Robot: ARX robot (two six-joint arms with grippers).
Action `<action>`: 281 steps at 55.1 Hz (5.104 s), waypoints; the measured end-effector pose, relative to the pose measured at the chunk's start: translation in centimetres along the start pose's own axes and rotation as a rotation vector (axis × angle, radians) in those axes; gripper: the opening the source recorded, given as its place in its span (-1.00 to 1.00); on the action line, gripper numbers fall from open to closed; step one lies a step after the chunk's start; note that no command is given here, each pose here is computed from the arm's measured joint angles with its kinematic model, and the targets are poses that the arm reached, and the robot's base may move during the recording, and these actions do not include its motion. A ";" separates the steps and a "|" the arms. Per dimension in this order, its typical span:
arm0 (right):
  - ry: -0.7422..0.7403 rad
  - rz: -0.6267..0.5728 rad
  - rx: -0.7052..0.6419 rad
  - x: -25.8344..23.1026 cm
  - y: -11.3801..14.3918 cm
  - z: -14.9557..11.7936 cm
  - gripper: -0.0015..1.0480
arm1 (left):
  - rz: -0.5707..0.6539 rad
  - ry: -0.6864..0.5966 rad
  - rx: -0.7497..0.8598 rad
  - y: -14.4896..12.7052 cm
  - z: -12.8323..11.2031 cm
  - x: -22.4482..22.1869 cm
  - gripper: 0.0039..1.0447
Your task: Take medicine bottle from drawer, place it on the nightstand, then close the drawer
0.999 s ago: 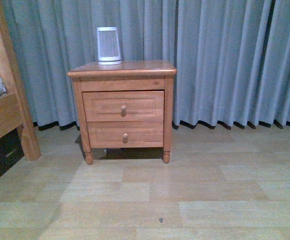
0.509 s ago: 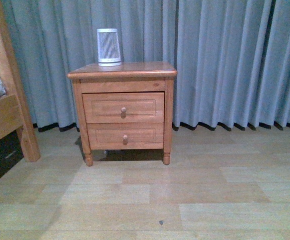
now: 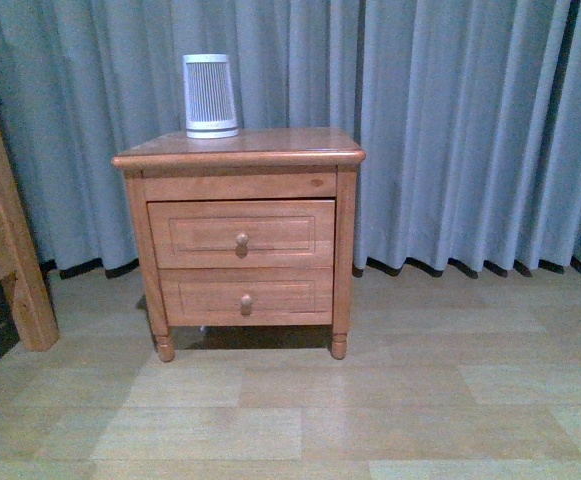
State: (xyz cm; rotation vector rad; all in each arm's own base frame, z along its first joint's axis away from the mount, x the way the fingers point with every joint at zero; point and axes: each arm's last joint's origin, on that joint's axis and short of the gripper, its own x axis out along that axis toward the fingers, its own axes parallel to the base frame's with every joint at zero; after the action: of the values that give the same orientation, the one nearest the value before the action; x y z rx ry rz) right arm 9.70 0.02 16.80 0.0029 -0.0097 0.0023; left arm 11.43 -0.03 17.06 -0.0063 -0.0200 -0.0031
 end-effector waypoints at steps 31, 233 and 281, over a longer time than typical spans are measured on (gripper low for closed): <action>0.000 0.000 0.000 0.0 0.0 0.0 0.87 | 0.000 0.000 0.000 0.0 0.0 0.0 0.88; 0.001 0.000 0.000 0.0 0.0 0.0 0.87 | -0.190 0.523 0.007 -12.8 -11.7 34.3 0.88; 0.001 -0.001 0.000 0.0 0.0 0.0 0.87 | -0.163 0.526 0.012 -13.5 -11.9 34.6 -0.51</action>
State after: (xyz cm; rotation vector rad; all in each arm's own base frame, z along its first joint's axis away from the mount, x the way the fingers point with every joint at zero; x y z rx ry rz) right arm 9.71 0.01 16.78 0.0029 -0.0090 0.0015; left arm 46.26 -13.76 5.91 0.0080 0.5052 -0.1676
